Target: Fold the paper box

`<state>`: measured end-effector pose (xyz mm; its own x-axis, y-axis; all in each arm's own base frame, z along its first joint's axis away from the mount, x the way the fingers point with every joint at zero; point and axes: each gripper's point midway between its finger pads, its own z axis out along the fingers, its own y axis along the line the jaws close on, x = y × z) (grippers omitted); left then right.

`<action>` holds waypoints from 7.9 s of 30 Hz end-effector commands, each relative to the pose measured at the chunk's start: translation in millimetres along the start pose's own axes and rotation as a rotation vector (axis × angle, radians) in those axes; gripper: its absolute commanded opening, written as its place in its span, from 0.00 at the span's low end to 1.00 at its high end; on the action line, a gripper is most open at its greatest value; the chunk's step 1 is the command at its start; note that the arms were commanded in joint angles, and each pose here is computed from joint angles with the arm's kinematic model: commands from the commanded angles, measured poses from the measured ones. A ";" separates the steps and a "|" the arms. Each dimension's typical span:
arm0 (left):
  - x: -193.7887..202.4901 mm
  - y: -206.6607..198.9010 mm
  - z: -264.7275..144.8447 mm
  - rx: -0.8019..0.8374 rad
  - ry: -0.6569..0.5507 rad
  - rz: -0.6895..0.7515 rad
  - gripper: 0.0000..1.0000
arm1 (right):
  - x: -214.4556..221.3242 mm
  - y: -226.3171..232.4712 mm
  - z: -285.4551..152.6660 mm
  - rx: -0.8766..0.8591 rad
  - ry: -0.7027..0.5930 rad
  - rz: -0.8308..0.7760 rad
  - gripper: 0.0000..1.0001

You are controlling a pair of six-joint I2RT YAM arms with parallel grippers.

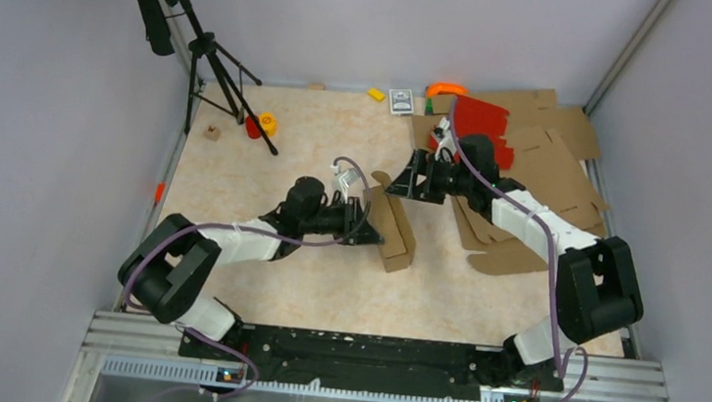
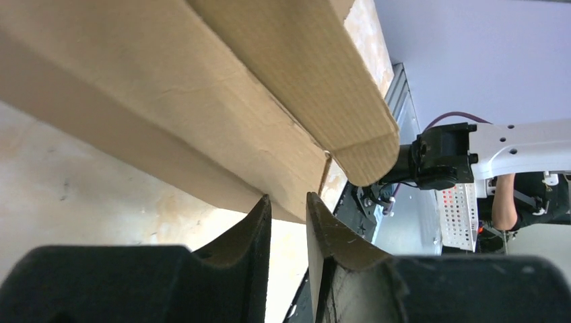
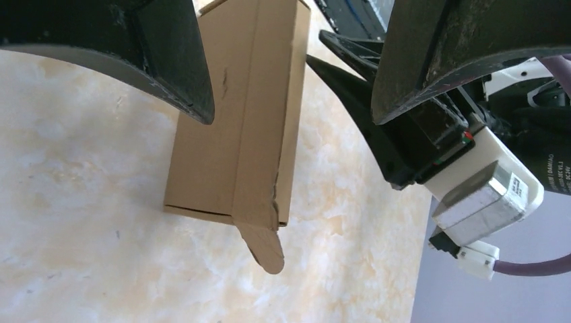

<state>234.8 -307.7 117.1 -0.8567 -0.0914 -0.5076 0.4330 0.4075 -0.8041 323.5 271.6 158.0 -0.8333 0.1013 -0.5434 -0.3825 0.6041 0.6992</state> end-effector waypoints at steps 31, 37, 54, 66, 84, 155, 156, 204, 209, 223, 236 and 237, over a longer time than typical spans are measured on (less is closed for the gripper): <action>-169.4 20.6 -33.8 -0.322 -0.205 0.577 0.56 | 49.7 -14.0 -97.6 0.348 0.038 -0.119 0.78; -173.9 25.2 -17.5 -0.278 -0.044 0.719 0.57 | 68.7 -16.5 -95.5 0.340 0.079 -0.107 0.74; -151.2 33.9 8.5 -0.128 0.093 0.724 0.43 | 35.1 6.0 -68.0 0.364 0.112 -0.478 0.98; -150.8 30.8 6.3 -0.147 0.097 0.718 0.18 | 38.0 10.7 -20.4 0.311 0.125 -0.596 0.98; -146.5 29.7 8.4 -0.240 0.141 0.628 0.00 | 76.7 -15.6 -2.1 0.446 0.274 -0.697 0.84; -111.5 41.9 -1.7 -0.439 0.081 0.553 0.00 | 49.8 -69.7 -91.4 0.843 0.034 -0.353 0.36; -111.6 41.3 -1.3 -0.440 0.081 0.555 0.00 | 47.1 -66.8 -87.5 0.823 0.023 -0.351 0.34; -111.0 56.8 27.3 -0.575 0.096 0.533 0.28 | 47.2 -49.1 -78.6 0.625 0.159 -0.116 0.00; -108.2 60.8 26.4 -0.589 0.106 0.538 0.28 | 42.9 -46.0 -75.0 0.596 0.142 -0.052 0.00; -104.3 54.2 31.9 -0.607 0.113 0.569 0.27 | 43.2 -60.4 -69.7 0.634 0.140 0.180 0.00; -94.4 51.4 42.0 -0.617 0.131 0.555 0.26 | 42.6 -65.2 -66.8 0.667 0.086 0.296 0.00; -93.7 51.8 42.6 -0.617 0.133 0.552 0.26 | 43.1 -66.1 -67.7 0.671 0.078 0.300 0.00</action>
<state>363.9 -298.5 118.8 -0.5808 0.3447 -0.7375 0.5715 0.8178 -0.0679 280.3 177.2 120.5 -0.9116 0.2394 -0.3343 0.1225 0.9343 0.3348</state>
